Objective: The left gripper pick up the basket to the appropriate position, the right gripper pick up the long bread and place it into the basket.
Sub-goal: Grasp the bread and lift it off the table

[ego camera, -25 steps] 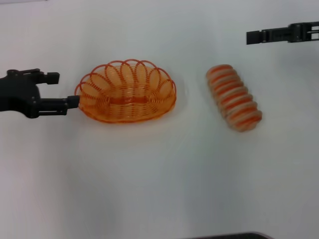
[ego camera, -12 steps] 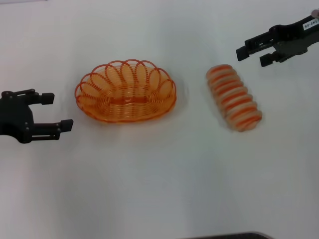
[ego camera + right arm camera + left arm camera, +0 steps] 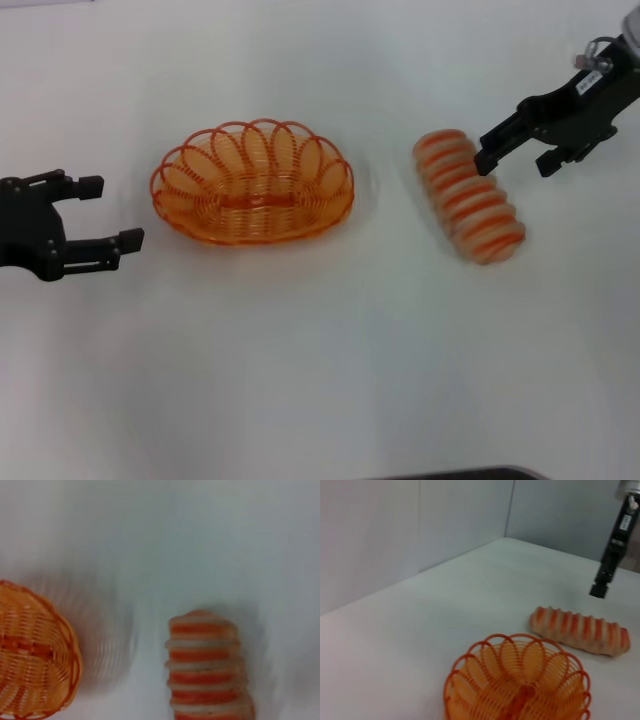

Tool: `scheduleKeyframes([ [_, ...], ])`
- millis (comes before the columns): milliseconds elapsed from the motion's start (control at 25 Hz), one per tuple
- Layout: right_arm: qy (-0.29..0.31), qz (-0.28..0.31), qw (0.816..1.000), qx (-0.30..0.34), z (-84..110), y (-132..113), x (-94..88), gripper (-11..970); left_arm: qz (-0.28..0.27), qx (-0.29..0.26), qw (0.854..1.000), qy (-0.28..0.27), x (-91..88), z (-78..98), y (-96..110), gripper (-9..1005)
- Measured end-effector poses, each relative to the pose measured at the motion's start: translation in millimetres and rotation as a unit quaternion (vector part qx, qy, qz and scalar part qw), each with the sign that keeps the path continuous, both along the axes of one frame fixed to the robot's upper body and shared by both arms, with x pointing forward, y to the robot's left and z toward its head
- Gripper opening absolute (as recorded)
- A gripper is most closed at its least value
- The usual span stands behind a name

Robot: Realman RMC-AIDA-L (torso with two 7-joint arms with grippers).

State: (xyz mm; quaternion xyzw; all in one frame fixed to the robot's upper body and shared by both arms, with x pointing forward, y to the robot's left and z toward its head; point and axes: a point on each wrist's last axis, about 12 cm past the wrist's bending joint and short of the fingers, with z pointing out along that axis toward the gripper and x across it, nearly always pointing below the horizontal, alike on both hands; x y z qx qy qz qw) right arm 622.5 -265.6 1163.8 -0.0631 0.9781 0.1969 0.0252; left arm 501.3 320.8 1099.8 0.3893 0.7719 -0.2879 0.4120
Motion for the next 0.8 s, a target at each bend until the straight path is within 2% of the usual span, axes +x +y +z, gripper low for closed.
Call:
scheduleKeyframes([
  [200,0.003,0.026,0.999,-0.031,-1.0,23.2,3.7,946,0.027,0.003,1.000,-0.003,3.5,-6.6,2.7,860],
  [600,0.003,0.055,0.993,-0.103,-5.3,49.8,10.3,945,0.029,0.003,0.999,-0.014,1.6,-7.1,5.4,859],
  [800,-0.005,0.063,0.991,-0.117,-5.8,60.4,12.5,945,0.027,-0.002,0.999,-0.019,2.5,-7.2,3.2,860],
])
